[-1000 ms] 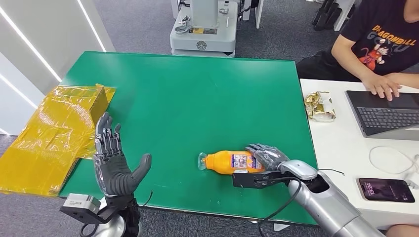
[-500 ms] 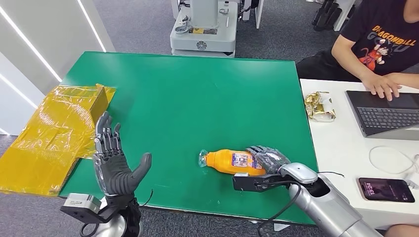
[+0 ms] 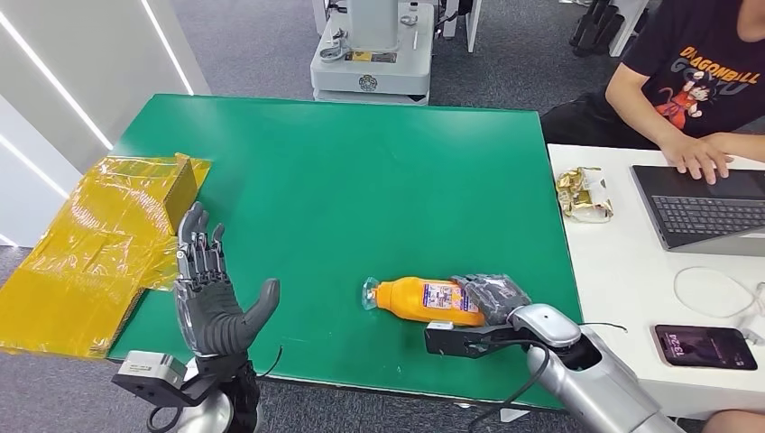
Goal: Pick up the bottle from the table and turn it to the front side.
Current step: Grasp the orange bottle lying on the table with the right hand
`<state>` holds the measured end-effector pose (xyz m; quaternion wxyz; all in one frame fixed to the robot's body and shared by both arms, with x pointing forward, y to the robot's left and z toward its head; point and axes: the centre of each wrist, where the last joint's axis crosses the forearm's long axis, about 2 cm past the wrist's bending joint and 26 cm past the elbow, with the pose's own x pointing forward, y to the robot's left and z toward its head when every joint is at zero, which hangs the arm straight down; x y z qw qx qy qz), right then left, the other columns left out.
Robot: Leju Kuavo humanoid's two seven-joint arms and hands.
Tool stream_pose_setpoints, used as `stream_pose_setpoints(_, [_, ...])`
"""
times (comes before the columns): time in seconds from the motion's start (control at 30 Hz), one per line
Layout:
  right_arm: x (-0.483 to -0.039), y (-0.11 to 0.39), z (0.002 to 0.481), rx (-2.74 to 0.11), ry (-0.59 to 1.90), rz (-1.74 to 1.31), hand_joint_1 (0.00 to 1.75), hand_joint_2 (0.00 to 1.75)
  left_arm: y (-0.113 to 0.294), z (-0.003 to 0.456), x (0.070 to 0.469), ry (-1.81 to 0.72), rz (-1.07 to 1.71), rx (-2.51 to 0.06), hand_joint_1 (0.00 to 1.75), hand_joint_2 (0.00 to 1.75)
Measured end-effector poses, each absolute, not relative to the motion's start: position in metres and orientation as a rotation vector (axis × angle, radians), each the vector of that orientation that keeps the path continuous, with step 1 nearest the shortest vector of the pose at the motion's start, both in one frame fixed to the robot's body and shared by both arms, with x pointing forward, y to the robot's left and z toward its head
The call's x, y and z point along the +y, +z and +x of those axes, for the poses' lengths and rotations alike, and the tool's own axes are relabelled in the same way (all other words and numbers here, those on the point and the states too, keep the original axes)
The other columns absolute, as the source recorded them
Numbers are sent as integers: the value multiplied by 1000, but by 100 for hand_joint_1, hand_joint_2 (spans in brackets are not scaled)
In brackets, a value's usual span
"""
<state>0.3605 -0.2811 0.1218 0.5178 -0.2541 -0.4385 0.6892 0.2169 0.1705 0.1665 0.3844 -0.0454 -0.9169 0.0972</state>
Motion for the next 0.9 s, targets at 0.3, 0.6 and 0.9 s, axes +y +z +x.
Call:
stream_pose_setpoints(0.3, [-260, 114, 343, -1279, 1503, -637, 175, 175, 169, 220, 169, 262, -109, -2341, 0, 175])
stream_pose_setpoints(0.6, [-231, 121, 322, -1549, 1211, -670, 175, 175, 169, 221, 169, 280, -91, -2339, 0, 175])
stream_pose_setpoints(0.9, [-219, 125, 303, -1814, 926, -674, 175, 175, 169, 226, 168, 321, -105, -2332, 0, 175])
